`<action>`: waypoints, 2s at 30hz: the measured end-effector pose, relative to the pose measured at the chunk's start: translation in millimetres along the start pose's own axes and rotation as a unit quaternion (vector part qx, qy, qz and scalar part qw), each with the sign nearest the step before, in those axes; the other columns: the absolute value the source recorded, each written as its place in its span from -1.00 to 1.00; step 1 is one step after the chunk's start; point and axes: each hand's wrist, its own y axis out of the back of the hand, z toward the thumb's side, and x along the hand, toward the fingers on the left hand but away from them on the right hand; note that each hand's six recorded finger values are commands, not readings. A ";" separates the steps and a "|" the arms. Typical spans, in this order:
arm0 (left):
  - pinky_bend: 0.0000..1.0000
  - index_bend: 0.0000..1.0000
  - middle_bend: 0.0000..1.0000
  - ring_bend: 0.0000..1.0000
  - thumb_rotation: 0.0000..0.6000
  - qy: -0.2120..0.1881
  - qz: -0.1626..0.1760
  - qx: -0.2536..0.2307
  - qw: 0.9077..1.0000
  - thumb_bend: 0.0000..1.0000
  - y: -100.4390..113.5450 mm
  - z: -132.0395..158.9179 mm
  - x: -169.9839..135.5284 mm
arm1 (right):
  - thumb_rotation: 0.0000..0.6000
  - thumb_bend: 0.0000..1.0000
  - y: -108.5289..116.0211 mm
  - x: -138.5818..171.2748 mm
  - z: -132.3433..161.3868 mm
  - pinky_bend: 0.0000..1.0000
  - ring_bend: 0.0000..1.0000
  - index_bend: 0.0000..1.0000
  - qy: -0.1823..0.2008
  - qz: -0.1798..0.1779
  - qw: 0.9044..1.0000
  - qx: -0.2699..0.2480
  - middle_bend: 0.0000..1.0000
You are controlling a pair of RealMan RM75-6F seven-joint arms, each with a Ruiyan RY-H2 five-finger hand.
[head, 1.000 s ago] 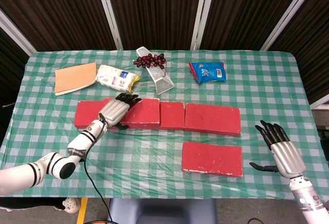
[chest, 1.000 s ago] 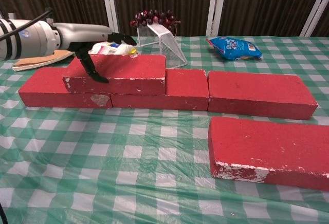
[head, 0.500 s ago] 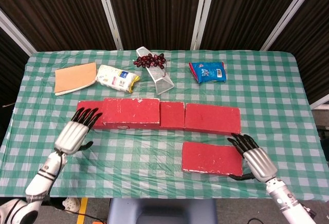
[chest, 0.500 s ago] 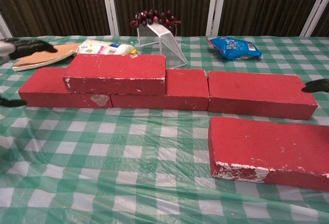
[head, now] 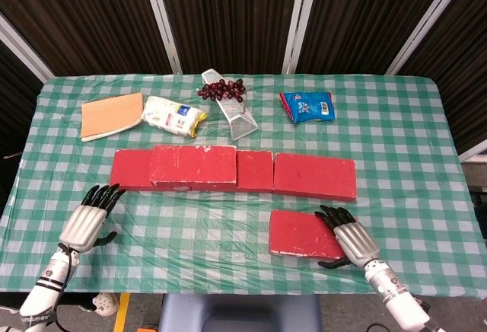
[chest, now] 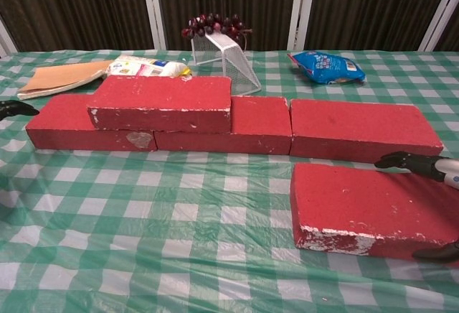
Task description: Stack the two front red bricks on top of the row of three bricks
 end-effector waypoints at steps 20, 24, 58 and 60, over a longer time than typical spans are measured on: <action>-0.94 -1.00 -1.00 -1.00 1.00 0.008 -0.010 -0.010 1.000 -0.49 -2.4 -8.1 1.0 | 1.00 -0.71 3.8 -11.5 9.8 -0.20 -0.38 0.01 -0.015 -0.017 1.000 0.010 -0.19; -0.94 -1.00 -1.00 -1.00 1.00 0.009 -0.009 -0.012 1.000 -0.49 -1.5 -8.8 1.1 | 1.00 -0.71 9.4 -11.4 9.6 -0.20 -0.37 0.05 -0.015 -0.022 1.000 0.010 -0.16; -0.94 -1.00 -1.00 -1.00 1.00 0.051 0.002 0.003 0.999 -0.49 -1.1 -22.3 6.6 | 1.00 -0.71 173.4 -132.0 27.1 -0.20 -0.37 0.04 0.022 -0.081 0.996 0.037 -0.14; -0.94 -1.00 -1.00 -1.00 1.00 0.051 0.002 0.003 0.999 -0.48 -1.0 -22.3 6.7 | 1.00 -0.71 168.1 -134.7 24.1 -0.20 -0.37 0.03 0.018 -0.073 0.996 0.039 -0.14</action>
